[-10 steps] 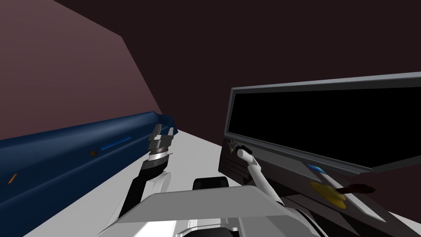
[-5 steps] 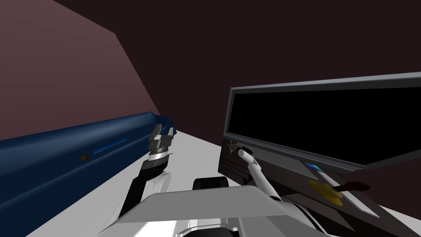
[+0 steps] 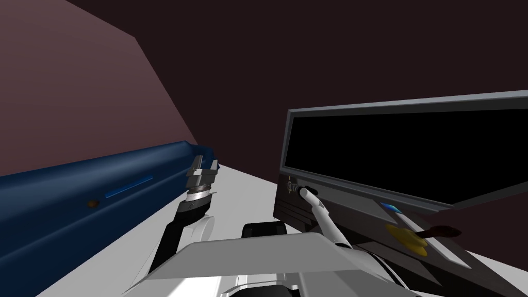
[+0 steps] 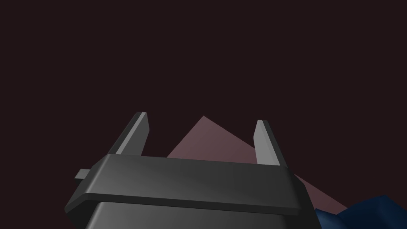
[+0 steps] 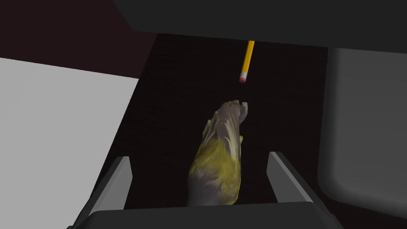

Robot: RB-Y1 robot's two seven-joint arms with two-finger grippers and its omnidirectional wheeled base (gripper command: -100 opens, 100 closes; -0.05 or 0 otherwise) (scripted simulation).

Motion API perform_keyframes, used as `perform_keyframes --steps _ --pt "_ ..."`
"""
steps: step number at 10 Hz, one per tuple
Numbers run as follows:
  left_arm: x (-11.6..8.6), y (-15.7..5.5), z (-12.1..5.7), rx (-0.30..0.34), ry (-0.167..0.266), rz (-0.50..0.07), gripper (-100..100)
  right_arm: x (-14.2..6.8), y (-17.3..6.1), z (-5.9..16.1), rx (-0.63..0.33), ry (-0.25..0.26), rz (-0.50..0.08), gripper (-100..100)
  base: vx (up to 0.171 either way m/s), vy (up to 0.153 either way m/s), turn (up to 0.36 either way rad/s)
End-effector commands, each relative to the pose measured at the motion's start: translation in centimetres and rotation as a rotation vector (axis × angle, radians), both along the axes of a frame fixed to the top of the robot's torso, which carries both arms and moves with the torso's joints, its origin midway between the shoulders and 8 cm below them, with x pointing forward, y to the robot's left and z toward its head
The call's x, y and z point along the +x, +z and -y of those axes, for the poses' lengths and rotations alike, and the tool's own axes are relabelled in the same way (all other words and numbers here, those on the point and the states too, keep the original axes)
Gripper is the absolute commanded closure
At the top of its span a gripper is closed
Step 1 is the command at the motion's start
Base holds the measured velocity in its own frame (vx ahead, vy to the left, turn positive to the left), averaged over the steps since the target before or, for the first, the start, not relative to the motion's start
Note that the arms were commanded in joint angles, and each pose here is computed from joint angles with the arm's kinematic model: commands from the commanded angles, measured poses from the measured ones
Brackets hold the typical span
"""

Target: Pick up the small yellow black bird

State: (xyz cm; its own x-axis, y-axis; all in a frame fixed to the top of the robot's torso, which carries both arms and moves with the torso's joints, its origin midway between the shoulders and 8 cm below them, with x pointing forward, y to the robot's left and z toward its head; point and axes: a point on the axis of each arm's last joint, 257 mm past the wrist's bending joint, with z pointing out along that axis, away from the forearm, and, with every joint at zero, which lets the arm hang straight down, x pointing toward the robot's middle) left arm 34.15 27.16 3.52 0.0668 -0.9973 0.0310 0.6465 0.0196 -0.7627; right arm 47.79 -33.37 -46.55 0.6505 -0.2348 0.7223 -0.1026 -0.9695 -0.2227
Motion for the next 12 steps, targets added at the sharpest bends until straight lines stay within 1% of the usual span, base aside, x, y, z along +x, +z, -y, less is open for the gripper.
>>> perform_keyframes --steps 1,3,4,7,8,9,10,12 --pt "0.0 0.0 0.0 0.000 0.000 0.000 0 -0.7 -1.2 0.1 0.074 -0.046 -0.044 -100 0.045 0.020 -0.060" --pt "0.0 0.0 0.0 0.000 0.000 0.000 0 -1.5 -2.3 0.3 0.143 -0.092 -0.087 -100 0.042 0.017 -0.039" --pt "0.0 0.0 0.0 0.000 0.000 0.000 0 -1.5 -2.3 0.3 0.143 -0.092 -0.087 -100 0.010 0.018 -0.036" --pt "0.0 0.0 0.0 0.000 0.000 0.000 0 -2.4 -3.3 0.6 0.207 -0.140 -0.128 -100 0.008 0.011 -0.029" --pt "0.0 0.0 0.0 0.000 0.000 0.000 0 -2.2 -3.1 0.6 0.193 -0.130 -0.120 -100 0.000 0.000 0.000" --pt "0.0 0.0 0.0 0.000 0.000 0.000 0 -2.2 -3.2 0.6 0.198 -0.133 -0.122 0 0.000 0.000 0.000" --pt "0.0 0.0 0.0 0.000 0.000 0.000 0 -1.8 -3.5 0.6 0.198 -0.146 -0.119 -100 -0.019 -0.025 0.073" --pt "0.0 0.0 0.0 0.000 0.000 0.000 0 -1.5 -3.8 0.4 0.199 -0.160 -0.117 -100 -0.027 -0.036 0.103"
